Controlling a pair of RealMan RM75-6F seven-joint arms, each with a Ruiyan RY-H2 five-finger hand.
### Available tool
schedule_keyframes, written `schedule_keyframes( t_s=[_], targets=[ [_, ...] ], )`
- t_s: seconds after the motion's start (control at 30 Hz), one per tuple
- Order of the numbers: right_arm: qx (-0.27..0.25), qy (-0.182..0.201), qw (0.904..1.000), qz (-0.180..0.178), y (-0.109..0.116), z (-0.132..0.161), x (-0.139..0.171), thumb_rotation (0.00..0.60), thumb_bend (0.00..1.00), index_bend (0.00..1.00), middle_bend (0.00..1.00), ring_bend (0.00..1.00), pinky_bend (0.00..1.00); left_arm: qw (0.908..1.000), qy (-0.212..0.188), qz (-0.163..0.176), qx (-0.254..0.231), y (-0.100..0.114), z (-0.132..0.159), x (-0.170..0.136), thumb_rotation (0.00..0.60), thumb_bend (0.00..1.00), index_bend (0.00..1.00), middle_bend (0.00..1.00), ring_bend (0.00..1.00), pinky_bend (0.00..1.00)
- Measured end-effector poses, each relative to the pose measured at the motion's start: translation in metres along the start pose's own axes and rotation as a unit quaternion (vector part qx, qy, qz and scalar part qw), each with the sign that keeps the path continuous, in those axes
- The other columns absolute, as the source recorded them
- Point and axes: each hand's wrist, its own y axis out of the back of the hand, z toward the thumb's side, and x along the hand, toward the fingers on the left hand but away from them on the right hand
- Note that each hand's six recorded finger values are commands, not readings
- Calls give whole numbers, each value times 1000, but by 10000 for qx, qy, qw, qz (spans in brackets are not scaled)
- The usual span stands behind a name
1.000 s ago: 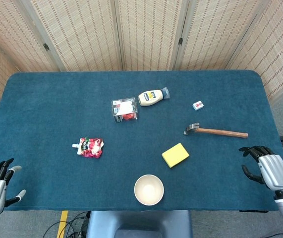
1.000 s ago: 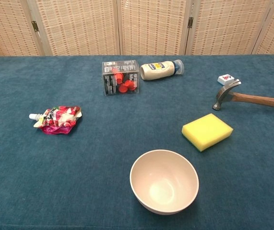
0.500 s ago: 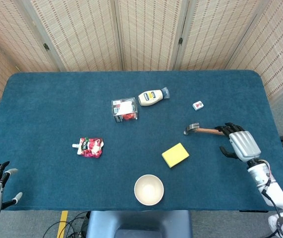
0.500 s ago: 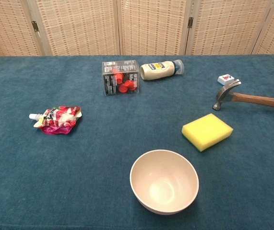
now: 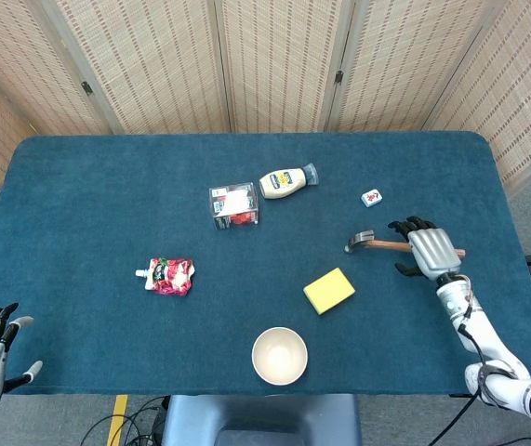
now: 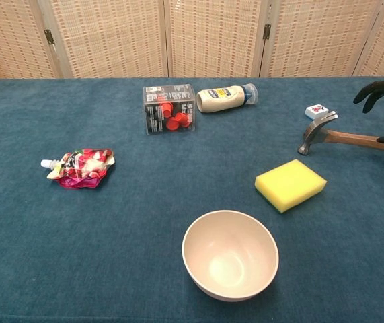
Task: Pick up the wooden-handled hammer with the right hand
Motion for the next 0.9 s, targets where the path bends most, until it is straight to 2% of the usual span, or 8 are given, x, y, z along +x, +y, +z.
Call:
schedule_keyframes(
  t_s=[0.13, 0.43, 0.9],
  targets=[
    [-14, -29, 9999, 97, -9, 5, -13, 600, 244, 220, 281, 141, 242, 10000, 9, -3, -2, 0, -1, 0, 600, 201, 294, 134, 116, 213],
    [41, -141, 9992, 367, -29, 11, -37, 600, 252, 239, 303, 141, 242, 10000, 94, -6, 6, 0, -6, -1, 600, 201, 295, 134, 116, 213],
    [86, -120, 9985, 531, -44, 21, -48, 600, 370, 342, 387, 141, 242, 9999, 109, -16, 16, -1, -8, -1, 600, 201, 294, 134, 116, 213]
  ],
)
